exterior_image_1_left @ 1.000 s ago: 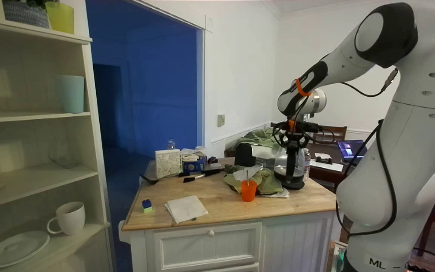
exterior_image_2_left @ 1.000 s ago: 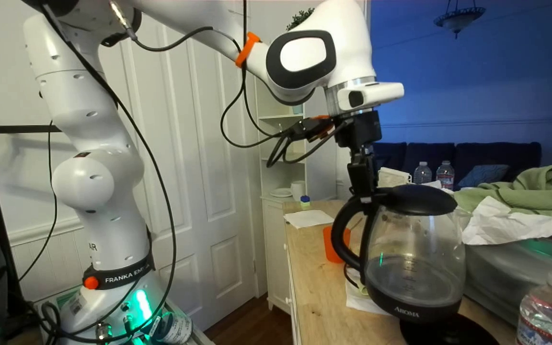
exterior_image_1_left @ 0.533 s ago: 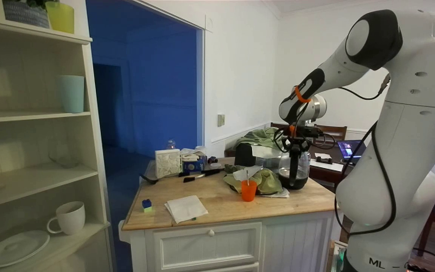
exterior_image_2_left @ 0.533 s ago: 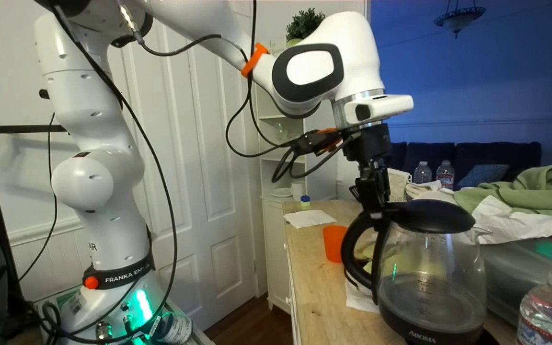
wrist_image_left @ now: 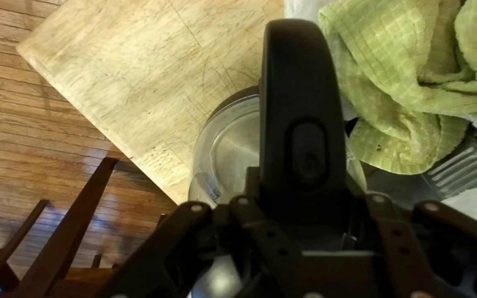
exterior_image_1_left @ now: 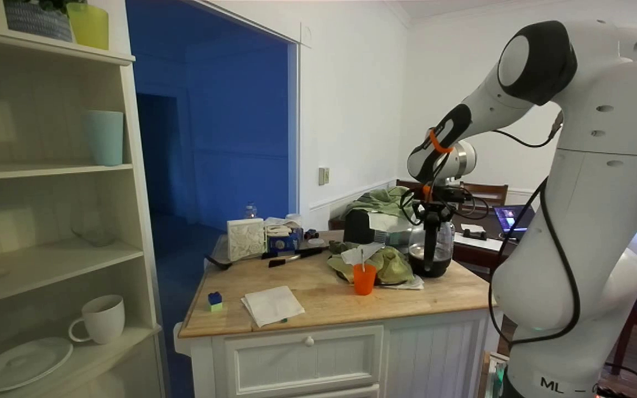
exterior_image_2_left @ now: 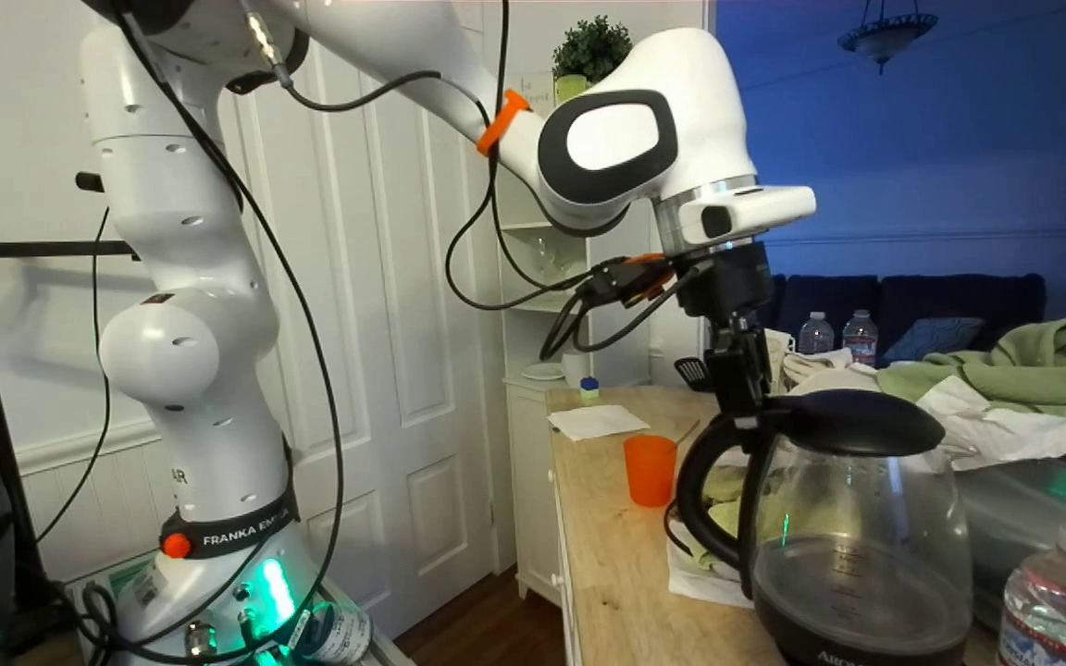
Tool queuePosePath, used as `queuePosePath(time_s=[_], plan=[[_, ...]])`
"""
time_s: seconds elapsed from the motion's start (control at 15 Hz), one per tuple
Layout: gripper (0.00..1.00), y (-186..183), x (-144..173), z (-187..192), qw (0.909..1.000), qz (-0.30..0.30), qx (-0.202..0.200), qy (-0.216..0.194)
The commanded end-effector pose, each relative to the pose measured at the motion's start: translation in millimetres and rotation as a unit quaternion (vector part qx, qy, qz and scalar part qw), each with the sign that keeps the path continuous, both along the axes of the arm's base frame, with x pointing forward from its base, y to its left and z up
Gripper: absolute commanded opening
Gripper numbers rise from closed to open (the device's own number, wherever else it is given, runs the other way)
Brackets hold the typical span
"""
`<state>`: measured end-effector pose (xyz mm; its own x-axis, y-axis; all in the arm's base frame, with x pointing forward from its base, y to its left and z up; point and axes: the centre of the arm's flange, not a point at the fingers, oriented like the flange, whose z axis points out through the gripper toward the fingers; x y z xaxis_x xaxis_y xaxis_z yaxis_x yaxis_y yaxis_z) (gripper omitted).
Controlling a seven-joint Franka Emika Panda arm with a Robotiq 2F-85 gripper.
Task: Put the kettle on the black base.
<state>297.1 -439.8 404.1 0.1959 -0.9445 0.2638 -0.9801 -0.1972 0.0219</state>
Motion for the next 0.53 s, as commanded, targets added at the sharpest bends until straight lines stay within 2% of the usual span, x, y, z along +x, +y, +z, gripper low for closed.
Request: queuePosePath(time_s=[0.0, 0.47], plan=[[0.19, -19, 9, 15, 0.9996, 0.001, -0.025, -0.009], [0.19, -26, 20, 3, 0.9998, 0.013, -0.003, -0.017]])
